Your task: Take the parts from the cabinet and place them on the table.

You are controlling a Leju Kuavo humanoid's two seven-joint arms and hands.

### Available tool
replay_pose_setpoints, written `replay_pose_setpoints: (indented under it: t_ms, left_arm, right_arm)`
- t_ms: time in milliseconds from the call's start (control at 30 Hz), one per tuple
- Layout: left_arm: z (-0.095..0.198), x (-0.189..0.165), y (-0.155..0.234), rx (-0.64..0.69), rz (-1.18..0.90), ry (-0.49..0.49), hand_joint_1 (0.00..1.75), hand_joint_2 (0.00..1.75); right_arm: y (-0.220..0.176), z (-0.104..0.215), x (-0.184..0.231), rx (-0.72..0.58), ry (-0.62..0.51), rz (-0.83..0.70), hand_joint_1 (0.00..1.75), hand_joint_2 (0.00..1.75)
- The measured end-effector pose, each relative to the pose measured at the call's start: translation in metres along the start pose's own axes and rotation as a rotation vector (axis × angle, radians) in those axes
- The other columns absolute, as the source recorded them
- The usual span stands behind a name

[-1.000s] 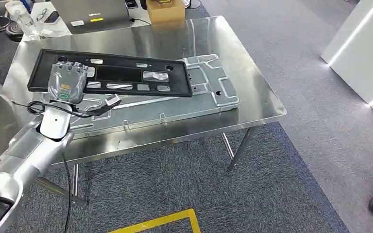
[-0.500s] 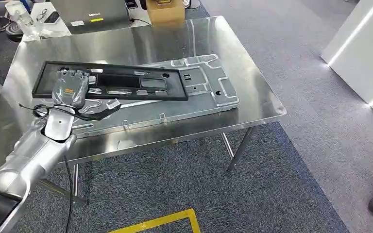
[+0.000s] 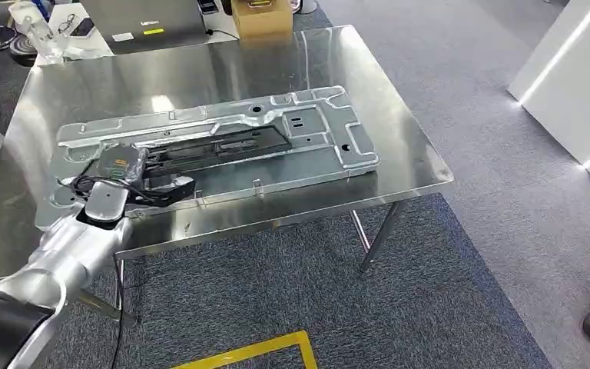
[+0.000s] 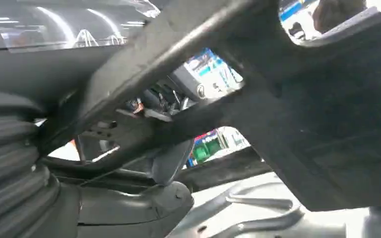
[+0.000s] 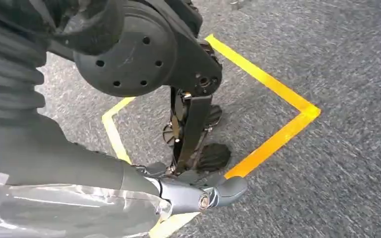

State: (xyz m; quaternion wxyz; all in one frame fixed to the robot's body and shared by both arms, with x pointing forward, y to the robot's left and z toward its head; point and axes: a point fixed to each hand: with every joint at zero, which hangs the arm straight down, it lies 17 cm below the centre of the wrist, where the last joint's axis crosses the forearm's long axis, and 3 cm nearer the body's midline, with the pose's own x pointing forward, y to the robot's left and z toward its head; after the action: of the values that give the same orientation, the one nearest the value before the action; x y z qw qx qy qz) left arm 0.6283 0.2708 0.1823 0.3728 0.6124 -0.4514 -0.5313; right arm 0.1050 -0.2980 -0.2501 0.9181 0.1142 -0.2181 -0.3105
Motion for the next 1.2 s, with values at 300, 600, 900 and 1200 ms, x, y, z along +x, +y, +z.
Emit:
replay_pose_setpoints:
  t_ms: [300,600,900,1200]
  left_arm:
    - [0.001,0.033,0.011,0.012,0.275,-0.068,0.00,0.00]
    - [-0.008,0.060,0.072,0.159,0.435,-0.130,0.00,0.00]
    - [-0.004,0.057,0.089,0.207,0.515,-0.168,0.00,0.00]
    - [0.003,0.045,0.101,0.274,0.540,-0.190,0.00,0.00]
  right_arm:
    - [-0.002,0.000,-0.005,-0.014,0.010,-0.021,0.00,0.00]
    - [0.000,0.001,-0.005,-0.006,0.004,-0.016,0.00,0.00]
    - [0.009,0.003,-0.009,0.024,-0.021,0.023,0.00,0.00]
    - [0.014,0.004,-0.011,0.042,-0.024,0.035,0.00,0.00]
